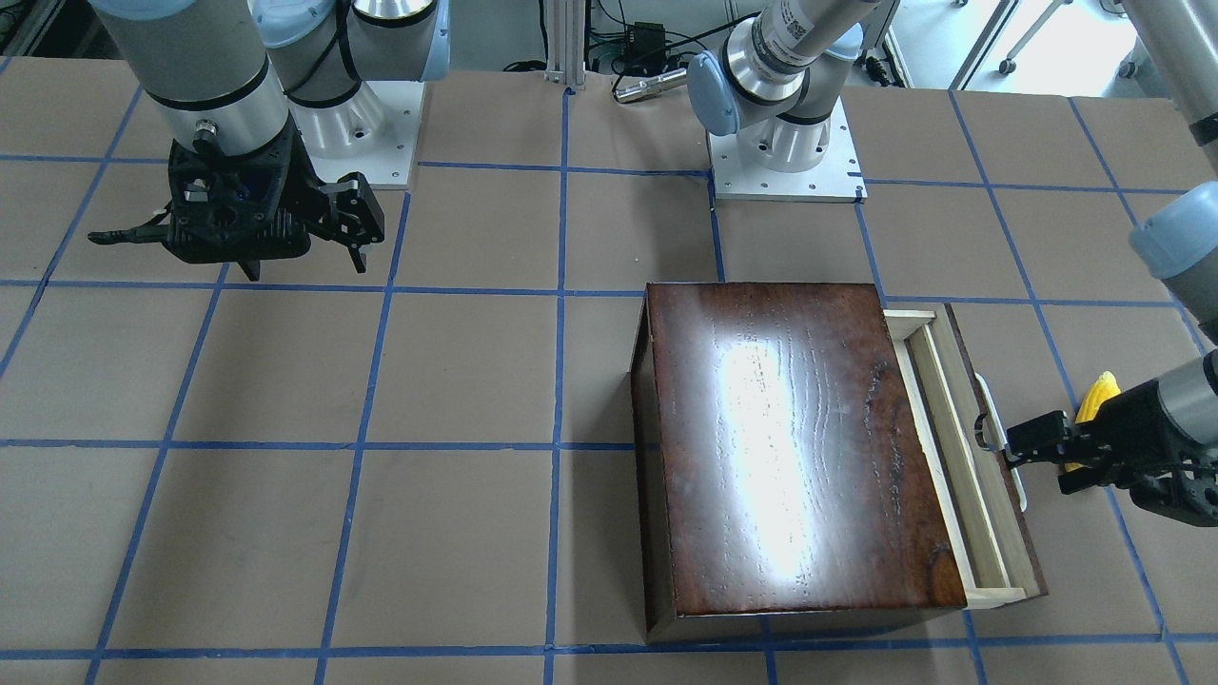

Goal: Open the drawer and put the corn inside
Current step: 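Pull the drawer outward from the cabinet with the left gripper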

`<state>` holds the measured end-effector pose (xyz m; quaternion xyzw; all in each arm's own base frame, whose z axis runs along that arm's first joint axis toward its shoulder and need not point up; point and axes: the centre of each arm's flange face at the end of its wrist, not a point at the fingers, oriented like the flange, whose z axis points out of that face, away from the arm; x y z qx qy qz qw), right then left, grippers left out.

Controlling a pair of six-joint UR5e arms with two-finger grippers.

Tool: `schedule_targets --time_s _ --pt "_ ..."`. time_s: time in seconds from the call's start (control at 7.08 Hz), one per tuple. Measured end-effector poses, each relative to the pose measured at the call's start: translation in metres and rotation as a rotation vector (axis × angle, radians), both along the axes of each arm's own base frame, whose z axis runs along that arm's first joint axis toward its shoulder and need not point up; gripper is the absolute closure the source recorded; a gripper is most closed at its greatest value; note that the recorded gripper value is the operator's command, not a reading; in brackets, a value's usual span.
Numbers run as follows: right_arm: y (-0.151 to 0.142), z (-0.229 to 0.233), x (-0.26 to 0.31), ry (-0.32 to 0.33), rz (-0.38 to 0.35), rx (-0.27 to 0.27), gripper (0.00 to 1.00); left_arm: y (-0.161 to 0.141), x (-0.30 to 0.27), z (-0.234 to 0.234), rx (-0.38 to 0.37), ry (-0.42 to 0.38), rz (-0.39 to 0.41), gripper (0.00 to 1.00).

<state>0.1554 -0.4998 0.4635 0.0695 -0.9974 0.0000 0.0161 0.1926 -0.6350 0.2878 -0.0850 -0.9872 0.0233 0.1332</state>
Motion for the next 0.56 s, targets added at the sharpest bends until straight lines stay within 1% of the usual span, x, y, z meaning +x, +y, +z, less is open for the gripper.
schedule_targets --time_s 0.28,0.56 --pt "0.0 0.0 0.0 0.0 0.0 0.0 0.0 0.004 0.021 -0.001 -0.009 -0.002 0.003 0.0" --pt "0.0 0.0 0.0 0.0 0.0 0.0 0.0 0.001 0.029 0.004 -0.019 -0.009 0.005 0.0"
